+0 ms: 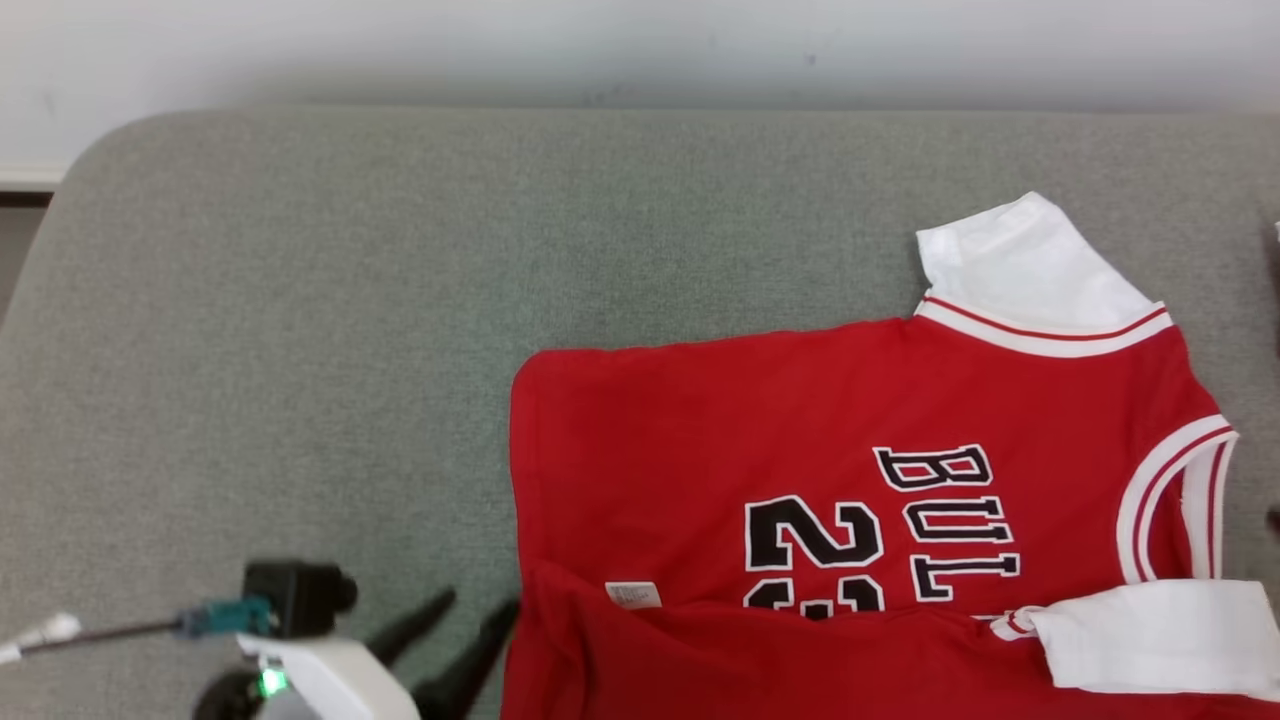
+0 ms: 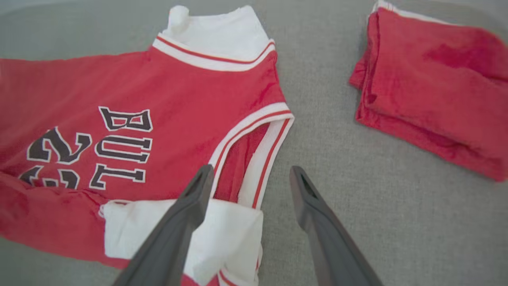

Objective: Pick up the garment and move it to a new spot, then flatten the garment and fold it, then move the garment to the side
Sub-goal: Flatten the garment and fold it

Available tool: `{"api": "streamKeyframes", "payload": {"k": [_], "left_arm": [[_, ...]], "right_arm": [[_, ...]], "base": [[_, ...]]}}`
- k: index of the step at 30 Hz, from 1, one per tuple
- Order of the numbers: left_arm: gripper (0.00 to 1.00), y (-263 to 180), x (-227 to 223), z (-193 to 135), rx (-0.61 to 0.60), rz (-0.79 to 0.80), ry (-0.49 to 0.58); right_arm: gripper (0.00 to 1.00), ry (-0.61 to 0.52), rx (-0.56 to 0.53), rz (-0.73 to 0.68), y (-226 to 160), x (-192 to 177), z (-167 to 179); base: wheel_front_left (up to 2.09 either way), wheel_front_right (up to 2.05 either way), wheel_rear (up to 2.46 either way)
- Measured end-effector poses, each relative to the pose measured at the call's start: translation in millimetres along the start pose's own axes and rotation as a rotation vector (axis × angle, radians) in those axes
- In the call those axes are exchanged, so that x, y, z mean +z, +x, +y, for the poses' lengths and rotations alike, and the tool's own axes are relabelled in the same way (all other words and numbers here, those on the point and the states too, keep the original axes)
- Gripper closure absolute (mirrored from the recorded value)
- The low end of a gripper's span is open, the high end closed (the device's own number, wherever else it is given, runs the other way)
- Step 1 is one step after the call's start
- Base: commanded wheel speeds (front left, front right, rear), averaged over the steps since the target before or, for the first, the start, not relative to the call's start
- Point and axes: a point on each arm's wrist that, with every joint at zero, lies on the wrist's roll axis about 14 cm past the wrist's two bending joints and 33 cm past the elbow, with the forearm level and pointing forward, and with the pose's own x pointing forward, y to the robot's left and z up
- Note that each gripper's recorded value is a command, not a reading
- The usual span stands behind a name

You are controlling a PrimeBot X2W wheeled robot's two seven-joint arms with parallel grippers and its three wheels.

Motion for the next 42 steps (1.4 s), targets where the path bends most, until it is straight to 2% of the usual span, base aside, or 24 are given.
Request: {"api": "streamKeyframes", "payload": {"k": [5,13,19,24,36,42], "left_arm": [[0.00,24,50,8,0.016,-0.098,0.084],[0.00,88,78,10,0.000,-0.113,0.131],[0.00,119,77,27,0.031,-0.103,0.129],[0.00,133,77,32,0.027,-0.090,0.134],[0.00,142,79,31,0.006,-0.075,0.154],[0.00,142,77,33,0.003,-0.065,0.150]], "right_arm": [[0.00,-0.111,0.012,-0.122,26,70,5],[0.00,-0.260,-0.005,-0.112,123,119,16],[0.00,-0.278,-0.003,-0.045,193,112,20],[0.00,-0.263,0.010,-0.012,229,102,23],[0.00,-0.244,-0.027,0.001,240,105,9],[0.00,-0.204,0.013,0.037,244,96,18]], "base": [[0.00,0.00,0.00],[0.00,0.00,0.00],[0.00,0.00,0.00],[0.00,0.00,0.00],[0.00,0.00,0.00],[0.00,0.00,0.00]]}}
